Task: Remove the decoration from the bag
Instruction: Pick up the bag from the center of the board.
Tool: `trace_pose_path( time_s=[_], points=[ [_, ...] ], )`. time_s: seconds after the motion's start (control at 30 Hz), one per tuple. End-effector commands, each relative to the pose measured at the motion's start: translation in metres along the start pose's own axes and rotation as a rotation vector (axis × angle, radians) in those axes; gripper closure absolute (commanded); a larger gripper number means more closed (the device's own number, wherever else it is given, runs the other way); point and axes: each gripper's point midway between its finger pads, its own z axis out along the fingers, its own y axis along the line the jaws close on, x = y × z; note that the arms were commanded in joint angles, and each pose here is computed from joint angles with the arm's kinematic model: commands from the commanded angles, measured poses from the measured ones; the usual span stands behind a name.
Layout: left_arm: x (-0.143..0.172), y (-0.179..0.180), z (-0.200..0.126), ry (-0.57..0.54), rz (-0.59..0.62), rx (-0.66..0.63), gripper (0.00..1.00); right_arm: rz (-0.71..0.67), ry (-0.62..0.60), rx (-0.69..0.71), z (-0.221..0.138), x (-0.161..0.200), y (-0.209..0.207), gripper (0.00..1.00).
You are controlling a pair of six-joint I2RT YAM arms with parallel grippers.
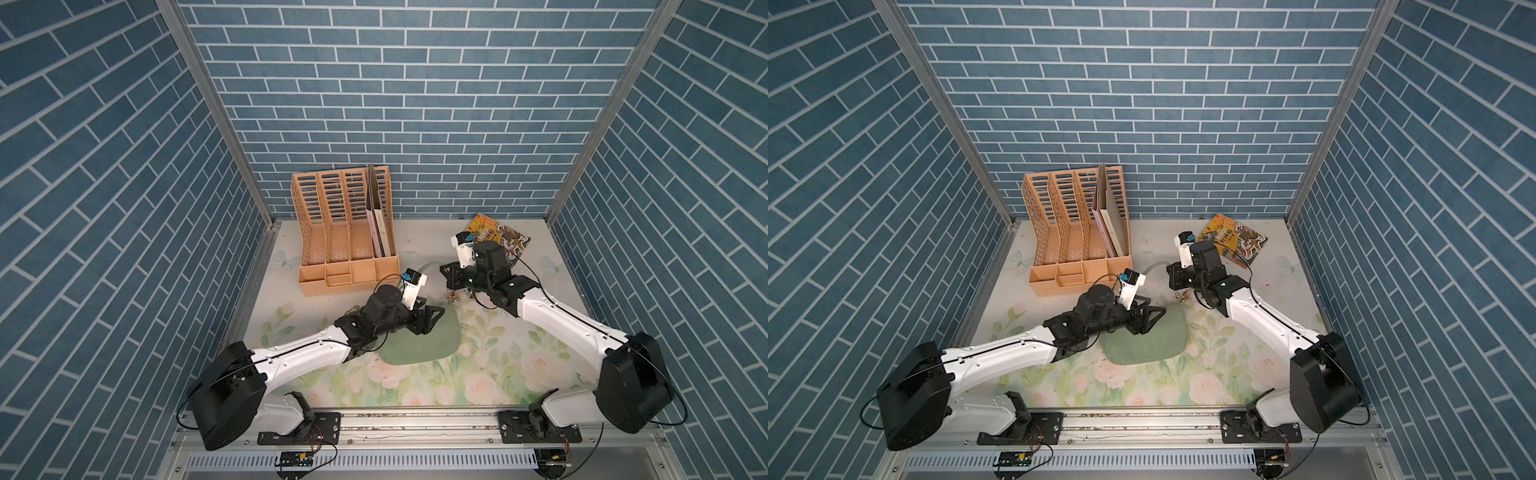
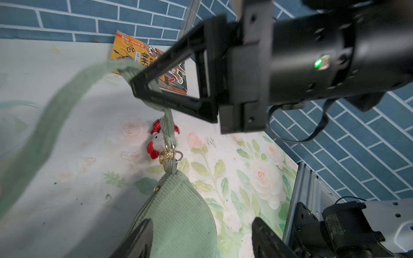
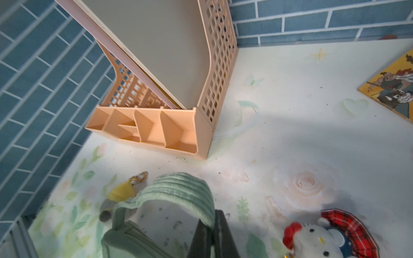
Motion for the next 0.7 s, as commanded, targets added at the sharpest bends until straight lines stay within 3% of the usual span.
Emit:
trace_pose_path(
  time_s=[0.0,0.1,0.27,0.67],
  points=[
    [-0.011,-0.004,0.010,-0.043,-0.003,0.010,0.27,0.094,-0.043,-0.038,-0.012,-0.008,0.014,1.00],
    [-0.015,0.002,0.021,-0.050,0.012,-0.024,0.28,0.129,-0.084,-0.034,-0.023,-0.017,0.019,1.00],
    [-0.024,-0.010,0.040,-0.057,0.004,0.026,0.28,0.181,-0.135,-0.037,-0.036,-0.026,0.031,1.00],
    [-0.031,-0.008,0.059,-0.089,-0.058,0.025,0.37,0.295,-0.248,-0.069,-0.063,-0.043,0.042,1.00]
  ],
)
